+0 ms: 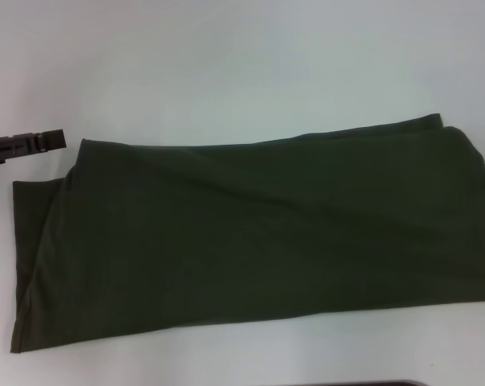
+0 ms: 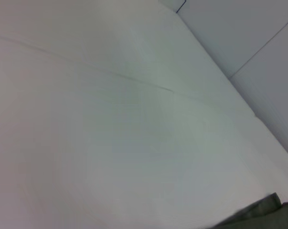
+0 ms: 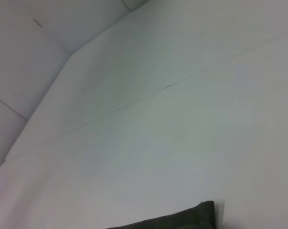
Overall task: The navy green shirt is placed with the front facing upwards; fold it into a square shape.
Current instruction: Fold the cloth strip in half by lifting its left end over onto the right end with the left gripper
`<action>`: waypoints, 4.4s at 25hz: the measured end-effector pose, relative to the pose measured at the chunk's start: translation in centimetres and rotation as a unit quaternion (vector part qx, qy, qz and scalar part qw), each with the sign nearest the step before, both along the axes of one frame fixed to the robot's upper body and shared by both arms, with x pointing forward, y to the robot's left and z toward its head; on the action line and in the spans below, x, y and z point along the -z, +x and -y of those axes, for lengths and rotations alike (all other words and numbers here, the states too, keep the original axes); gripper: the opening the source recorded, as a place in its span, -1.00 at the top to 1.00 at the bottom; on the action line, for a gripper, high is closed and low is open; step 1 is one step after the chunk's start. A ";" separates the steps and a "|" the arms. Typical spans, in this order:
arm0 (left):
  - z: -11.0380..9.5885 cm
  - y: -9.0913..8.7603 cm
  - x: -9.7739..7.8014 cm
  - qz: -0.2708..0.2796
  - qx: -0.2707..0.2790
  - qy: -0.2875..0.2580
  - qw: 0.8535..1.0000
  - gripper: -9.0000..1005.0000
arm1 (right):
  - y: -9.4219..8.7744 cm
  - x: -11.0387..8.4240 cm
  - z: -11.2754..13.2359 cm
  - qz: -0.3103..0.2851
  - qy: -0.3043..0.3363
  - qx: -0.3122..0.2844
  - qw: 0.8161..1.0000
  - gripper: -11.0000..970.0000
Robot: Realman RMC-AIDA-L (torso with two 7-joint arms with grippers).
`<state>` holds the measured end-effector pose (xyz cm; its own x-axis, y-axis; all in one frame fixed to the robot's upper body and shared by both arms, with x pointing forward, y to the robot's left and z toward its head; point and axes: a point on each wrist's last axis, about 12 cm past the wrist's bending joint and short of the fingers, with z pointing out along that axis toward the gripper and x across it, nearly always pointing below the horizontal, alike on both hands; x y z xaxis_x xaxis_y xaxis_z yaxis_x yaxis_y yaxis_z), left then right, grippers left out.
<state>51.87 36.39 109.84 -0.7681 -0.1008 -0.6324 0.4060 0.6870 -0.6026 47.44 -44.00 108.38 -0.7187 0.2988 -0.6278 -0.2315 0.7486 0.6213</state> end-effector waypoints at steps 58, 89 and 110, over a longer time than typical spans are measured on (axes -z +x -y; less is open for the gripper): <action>-0.9 0.8 -0.1 -0.145 0.076 0.108 0.981 -0.80 | 1.2 0.0 -1.7 -0.034 0.016 -0.040 0.999 -0.85; -1.5 0.1 1.3 -0.161 0.053 0.114 0.979 -0.80 | 1.0 0.0 -1.5 -0.033 0.017 -0.036 0.999 -0.85; 0.0 0.3 1.3 -0.171 0.079 0.103 0.977 -0.80 | 1.0 -0.1 -1.4 -0.033 0.015 -0.037 0.999 -0.85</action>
<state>52.16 36.35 108.57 -0.9334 0.1388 -0.3309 0.3166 0.7527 -0.5772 48.44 -42.58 108.43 -0.7784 0.2616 -0.5707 -0.2431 0.7125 0.6582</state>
